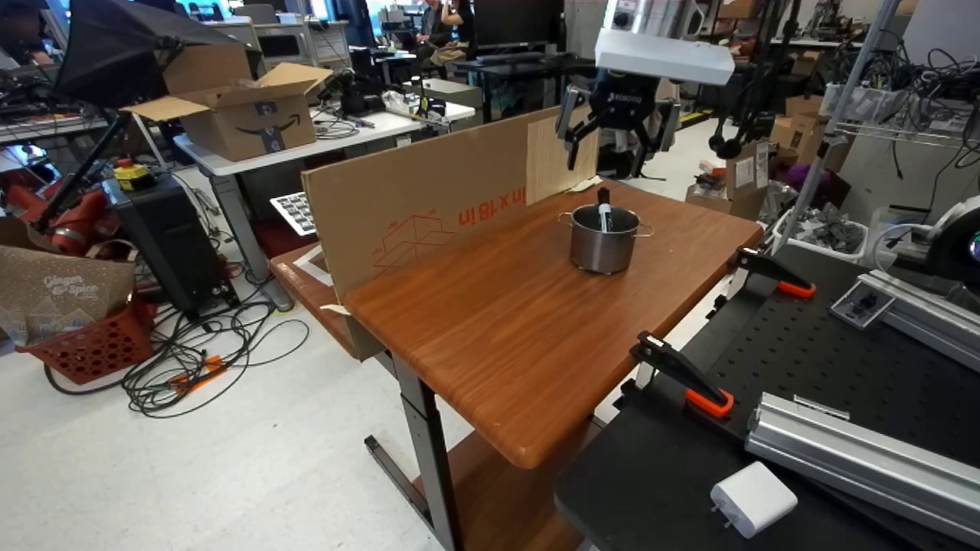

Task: Put the marker on the table

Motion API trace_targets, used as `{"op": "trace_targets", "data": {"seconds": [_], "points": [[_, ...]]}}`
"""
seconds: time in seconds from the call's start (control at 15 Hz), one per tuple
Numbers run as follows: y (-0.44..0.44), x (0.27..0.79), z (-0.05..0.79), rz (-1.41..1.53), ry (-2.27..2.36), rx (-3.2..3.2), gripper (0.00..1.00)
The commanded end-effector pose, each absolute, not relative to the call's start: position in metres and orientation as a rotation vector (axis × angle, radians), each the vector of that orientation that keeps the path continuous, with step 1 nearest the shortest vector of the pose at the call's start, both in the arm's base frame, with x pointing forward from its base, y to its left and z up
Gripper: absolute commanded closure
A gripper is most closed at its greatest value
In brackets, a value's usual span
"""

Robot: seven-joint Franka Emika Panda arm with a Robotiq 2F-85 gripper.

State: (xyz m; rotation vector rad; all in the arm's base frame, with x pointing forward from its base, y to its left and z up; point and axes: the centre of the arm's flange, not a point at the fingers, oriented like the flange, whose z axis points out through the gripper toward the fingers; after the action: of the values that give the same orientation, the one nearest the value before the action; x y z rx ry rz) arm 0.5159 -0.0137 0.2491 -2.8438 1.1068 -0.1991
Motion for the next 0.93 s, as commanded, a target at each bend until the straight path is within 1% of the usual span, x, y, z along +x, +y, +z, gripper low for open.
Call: {"op": "trace_targets", "data": {"seconds": [0.0,0.2,0.27,0.33,0.4,0.47,0.87], "points": [[-0.015,0.530,0.232,-0.187,1.165,-2.805,0.00],[-0.020,0.533,0.221,-0.164,1.190,-2.804,0.00],[-0.022,0.534,0.218,-0.162,1.199,-2.803,0.25],[-0.023,0.534,0.217,-0.169,1.205,-2.800,0.28],[-0.025,0.533,0.216,-0.165,1.208,-2.806,0.34],[-0.025,0.535,0.215,-0.166,1.210,-2.805,0.44],[-0.025,0.534,0.217,-0.173,1.219,-2.808,0.88]]}}
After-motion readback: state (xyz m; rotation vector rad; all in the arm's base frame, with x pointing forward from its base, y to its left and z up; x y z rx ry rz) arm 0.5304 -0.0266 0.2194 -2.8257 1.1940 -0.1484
